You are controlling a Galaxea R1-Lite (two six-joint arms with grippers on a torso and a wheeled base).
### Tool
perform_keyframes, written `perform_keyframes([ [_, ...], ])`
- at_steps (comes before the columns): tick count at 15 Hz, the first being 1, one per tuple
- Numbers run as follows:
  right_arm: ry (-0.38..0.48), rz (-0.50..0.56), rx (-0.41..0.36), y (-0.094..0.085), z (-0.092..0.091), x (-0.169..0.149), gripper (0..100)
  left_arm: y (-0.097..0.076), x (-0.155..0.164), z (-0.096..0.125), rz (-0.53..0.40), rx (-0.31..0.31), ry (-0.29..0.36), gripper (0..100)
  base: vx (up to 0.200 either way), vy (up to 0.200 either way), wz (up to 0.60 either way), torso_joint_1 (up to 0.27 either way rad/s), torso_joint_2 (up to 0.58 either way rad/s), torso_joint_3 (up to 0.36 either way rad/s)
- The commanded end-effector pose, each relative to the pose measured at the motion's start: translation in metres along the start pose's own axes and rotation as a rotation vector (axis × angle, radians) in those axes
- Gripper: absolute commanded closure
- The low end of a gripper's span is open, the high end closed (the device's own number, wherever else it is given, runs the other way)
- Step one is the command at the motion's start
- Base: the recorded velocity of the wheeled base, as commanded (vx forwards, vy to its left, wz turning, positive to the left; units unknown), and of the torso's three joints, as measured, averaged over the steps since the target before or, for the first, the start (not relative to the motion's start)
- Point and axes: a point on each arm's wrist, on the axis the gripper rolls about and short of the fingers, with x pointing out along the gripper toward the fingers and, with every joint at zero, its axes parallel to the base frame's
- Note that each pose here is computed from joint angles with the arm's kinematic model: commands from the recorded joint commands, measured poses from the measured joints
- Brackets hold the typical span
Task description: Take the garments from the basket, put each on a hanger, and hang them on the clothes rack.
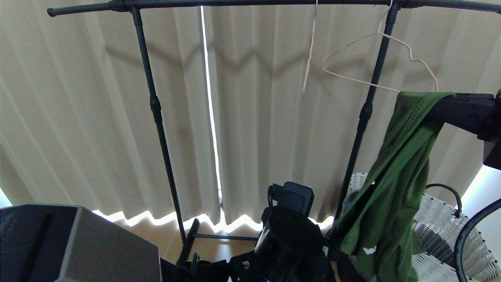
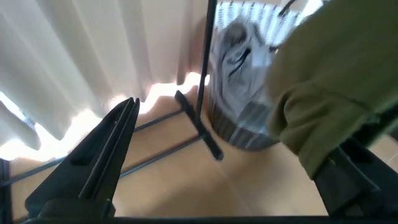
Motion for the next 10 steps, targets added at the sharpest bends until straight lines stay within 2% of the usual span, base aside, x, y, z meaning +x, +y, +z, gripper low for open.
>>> perform_keyframes([
  [1,-0.007,0.001,-0.001,0.000,0.001,-0.002,100,0.001,-0.001,-0.004,0.003,0.004,0.011,0,0.000,0.000,0.00,0.000,0.00,0.000],
  [2,-0.007,-0.001,-0.001,0.000,0.001,-0.002,100,0.001,-0.002,-0.004,0.004,0.003,0.013,0,0.000,0.000,0.00,0.000,0.00,0.000],
  [3,-0.006,-0.001,0.000,0.000,0.001,-0.002,100,0.003,-0.004,-0.007,0.005,0.009,0.025,100,0.000,0.000,0.00,0.000,0.00,0.000],
  [7,0.000,-0.002,0.000,0.000,0.000,0.000,100,0.015,-0.028,-0.011,0.010,0.022,0.042,100,0.000,0.000,0.00,0.000,0.00,0.000],
  [9,0.002,-0.002,0.001,0.000,-0.001,0.001,100,0.029,-0.052,-0.016,-0.005,0.020,-0.024,100,0.000,0.000,0.00,0.000,0.00,0.000],
  [10,0.003,-0.002,0.001,0.000,-0.001,0.001,100,0.037,-0.066,-0.018,-0.008,0.054,-0.050,100,0.000,0.000,0.00,0.000,0.00,0.000],
])
